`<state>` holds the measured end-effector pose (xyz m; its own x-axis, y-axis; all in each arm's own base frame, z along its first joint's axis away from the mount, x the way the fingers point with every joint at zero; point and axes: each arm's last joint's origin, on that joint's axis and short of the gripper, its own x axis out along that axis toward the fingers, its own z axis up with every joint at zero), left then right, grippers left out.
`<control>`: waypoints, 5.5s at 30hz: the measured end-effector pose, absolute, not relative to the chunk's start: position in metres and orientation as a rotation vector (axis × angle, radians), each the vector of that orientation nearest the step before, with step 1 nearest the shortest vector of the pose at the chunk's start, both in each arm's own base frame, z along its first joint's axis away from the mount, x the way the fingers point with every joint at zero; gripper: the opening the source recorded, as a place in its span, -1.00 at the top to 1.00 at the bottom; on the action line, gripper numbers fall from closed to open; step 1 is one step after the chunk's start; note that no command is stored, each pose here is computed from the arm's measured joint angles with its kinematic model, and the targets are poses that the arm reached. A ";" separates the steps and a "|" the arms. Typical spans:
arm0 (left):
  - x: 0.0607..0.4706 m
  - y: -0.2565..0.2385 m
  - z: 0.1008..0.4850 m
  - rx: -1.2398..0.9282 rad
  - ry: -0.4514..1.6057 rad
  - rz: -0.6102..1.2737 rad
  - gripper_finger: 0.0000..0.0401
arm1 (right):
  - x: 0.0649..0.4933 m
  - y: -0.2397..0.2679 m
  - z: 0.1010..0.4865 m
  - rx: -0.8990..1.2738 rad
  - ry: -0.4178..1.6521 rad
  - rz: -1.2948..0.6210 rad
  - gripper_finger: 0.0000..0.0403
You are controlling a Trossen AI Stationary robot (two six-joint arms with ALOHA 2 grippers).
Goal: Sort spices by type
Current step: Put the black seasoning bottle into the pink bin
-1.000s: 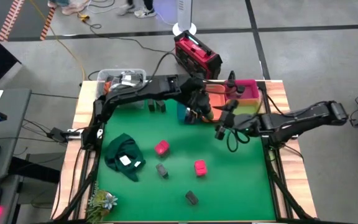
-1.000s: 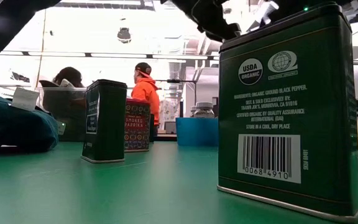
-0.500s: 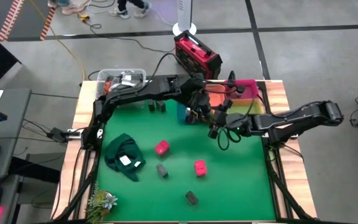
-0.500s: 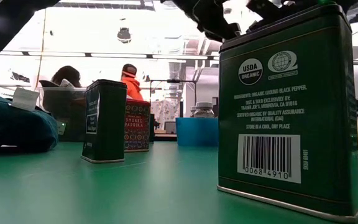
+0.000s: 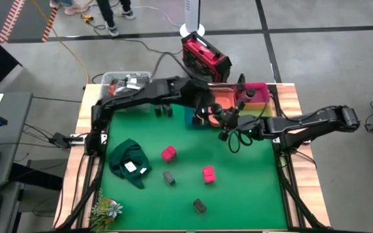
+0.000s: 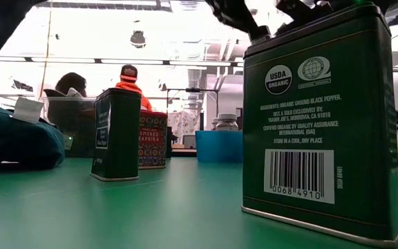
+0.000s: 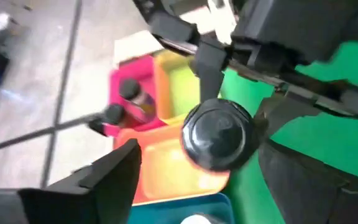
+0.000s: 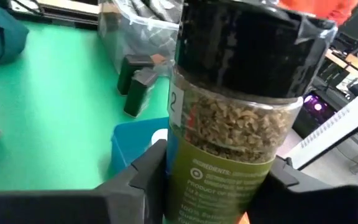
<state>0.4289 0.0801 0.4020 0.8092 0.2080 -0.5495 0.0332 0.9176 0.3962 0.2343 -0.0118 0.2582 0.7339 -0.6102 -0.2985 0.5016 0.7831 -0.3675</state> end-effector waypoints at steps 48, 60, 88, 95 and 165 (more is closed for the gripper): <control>0.411 0.036 0.277 0.095 0.037 0.066 -0.61 | 0.250 0.035 0.284 -0.157 0.052 -0.419 0.06; 0.411 0.034 0.277 0.089 0.041 0.062 -0.15 | 0.253 0.034 0.279 -0.163 0.074 -0.423 -0.01; 0.411 0.034 0.276 0.067 0.055 0.063 0.03 | 0.245 0.030 0.284 -0.120 0.083 -0.391 -0.20; 0.411 0.034 0.275 0.063 0.058 0.061 0.04 | 0.245 0.029 0.283 -0.185 0.100 -0.363 -0.29; 0.399 0.035 0.296 0.120 0.266 0.243 -0.57 | 0.222 0.011 0.321 -0.205 0.169 -0.511 -0.14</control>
